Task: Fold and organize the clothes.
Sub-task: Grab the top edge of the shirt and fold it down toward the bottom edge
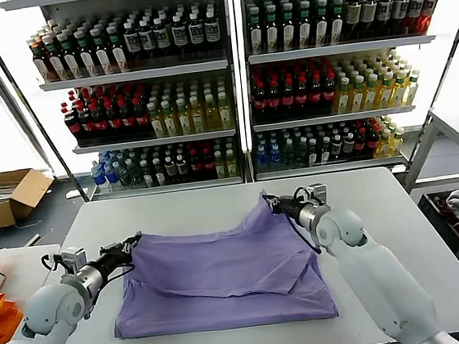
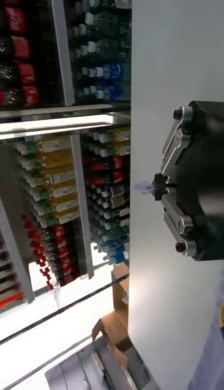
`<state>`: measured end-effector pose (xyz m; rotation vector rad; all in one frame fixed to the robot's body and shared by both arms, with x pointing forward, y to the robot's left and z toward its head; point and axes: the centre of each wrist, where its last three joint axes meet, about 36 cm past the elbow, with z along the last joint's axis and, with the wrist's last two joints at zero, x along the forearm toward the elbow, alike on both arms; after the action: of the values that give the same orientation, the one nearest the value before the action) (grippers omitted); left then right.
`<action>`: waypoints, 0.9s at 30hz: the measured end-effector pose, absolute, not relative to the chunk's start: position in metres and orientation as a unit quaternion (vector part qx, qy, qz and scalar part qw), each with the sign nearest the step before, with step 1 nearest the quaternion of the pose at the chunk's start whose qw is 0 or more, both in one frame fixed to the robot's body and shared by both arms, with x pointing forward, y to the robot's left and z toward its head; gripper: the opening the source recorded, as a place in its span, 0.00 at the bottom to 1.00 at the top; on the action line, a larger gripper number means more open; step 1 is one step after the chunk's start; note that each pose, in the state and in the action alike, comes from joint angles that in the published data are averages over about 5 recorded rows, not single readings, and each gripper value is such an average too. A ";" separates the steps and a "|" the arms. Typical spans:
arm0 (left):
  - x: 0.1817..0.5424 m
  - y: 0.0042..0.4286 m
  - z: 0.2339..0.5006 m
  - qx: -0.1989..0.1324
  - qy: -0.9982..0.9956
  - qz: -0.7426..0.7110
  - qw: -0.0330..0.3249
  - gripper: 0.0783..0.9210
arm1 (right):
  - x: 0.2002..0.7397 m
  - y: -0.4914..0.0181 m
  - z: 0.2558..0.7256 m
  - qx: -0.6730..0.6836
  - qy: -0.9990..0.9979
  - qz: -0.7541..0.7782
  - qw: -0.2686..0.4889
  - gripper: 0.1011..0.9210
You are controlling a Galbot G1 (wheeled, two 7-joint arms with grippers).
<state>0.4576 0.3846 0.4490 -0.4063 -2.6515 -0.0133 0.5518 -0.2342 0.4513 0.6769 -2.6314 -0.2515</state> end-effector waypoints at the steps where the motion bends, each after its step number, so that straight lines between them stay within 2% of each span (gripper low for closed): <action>1: 0.454 0.385 0.451 -0.148 -0.963 -0.005 0.225 0.01 | 0.543 -0.237 0.453 0.243 -0.944 -0.091 0.202 0.01; 13: 0.411 0.385 0.457 -0.161 -0.963 -0.008 0.216 0.01 | 0.440 -0.263 0.463 0.235 -0.949 -0.103 0.184 0.01; 27: 0.355 0.377 0.427 -0.169 -0.952 -0.005 0.256 0.01 | 0.339 -0.265 0.448 0.219 -0.946 -0.106 0.215 0.01</action>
<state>0.3554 0.3770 0.4273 -0.4594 -2.5826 -0.0126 0.3393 -0.2648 0.4484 0.6081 -2.6231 -0.2946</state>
